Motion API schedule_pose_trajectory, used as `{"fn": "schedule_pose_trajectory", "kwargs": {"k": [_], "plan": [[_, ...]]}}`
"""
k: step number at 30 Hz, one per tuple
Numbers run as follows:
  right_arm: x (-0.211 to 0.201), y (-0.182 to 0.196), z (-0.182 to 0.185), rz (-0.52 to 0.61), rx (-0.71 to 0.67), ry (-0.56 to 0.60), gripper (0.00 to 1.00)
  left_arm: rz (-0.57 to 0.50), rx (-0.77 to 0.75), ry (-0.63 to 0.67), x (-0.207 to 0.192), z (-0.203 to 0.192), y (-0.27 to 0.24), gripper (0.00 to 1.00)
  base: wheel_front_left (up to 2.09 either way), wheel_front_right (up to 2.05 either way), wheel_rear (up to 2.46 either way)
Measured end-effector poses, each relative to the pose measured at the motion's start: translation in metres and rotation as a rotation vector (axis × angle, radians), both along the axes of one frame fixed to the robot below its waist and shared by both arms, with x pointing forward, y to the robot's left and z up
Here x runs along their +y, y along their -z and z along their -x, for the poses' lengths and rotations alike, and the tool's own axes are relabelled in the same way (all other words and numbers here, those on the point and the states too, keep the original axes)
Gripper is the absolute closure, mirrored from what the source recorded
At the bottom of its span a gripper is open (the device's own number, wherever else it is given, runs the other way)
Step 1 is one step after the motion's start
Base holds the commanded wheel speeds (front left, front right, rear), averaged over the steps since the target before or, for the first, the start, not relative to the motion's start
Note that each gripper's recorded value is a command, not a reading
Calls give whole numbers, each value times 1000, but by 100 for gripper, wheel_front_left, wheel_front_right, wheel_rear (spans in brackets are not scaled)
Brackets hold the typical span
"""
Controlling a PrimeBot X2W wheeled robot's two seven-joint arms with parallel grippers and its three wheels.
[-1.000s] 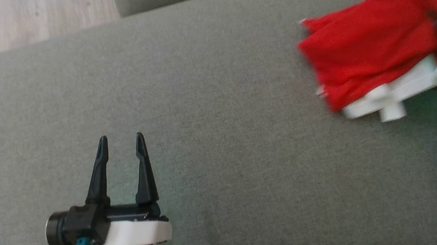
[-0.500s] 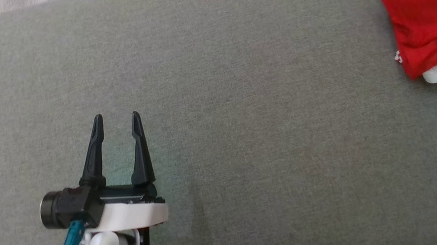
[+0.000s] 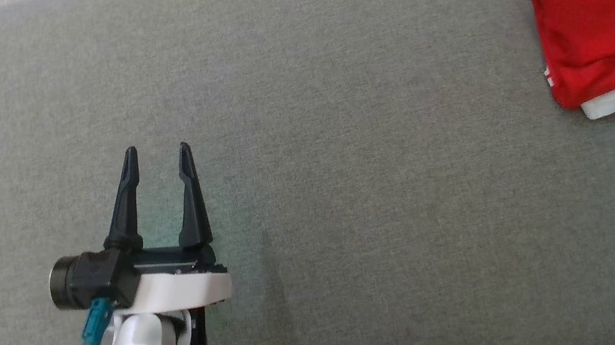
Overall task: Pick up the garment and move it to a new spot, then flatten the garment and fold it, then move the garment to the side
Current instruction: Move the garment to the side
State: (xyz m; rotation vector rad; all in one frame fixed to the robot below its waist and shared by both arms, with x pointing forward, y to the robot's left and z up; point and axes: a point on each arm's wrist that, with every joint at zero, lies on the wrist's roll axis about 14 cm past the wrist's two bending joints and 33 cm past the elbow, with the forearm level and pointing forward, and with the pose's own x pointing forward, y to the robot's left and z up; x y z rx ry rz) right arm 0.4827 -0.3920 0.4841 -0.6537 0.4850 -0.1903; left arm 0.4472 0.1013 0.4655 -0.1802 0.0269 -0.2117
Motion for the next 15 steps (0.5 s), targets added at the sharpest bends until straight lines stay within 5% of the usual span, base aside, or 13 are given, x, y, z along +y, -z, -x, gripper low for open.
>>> {"fn": "schedule_pose_trajectory", "kwargs": {"k": [15], "plan": [[125, -79, -5, -162, -341, -263, 0, -6, -108, -19, 6, 17, -45, 0, 0, 0, 0]]}}
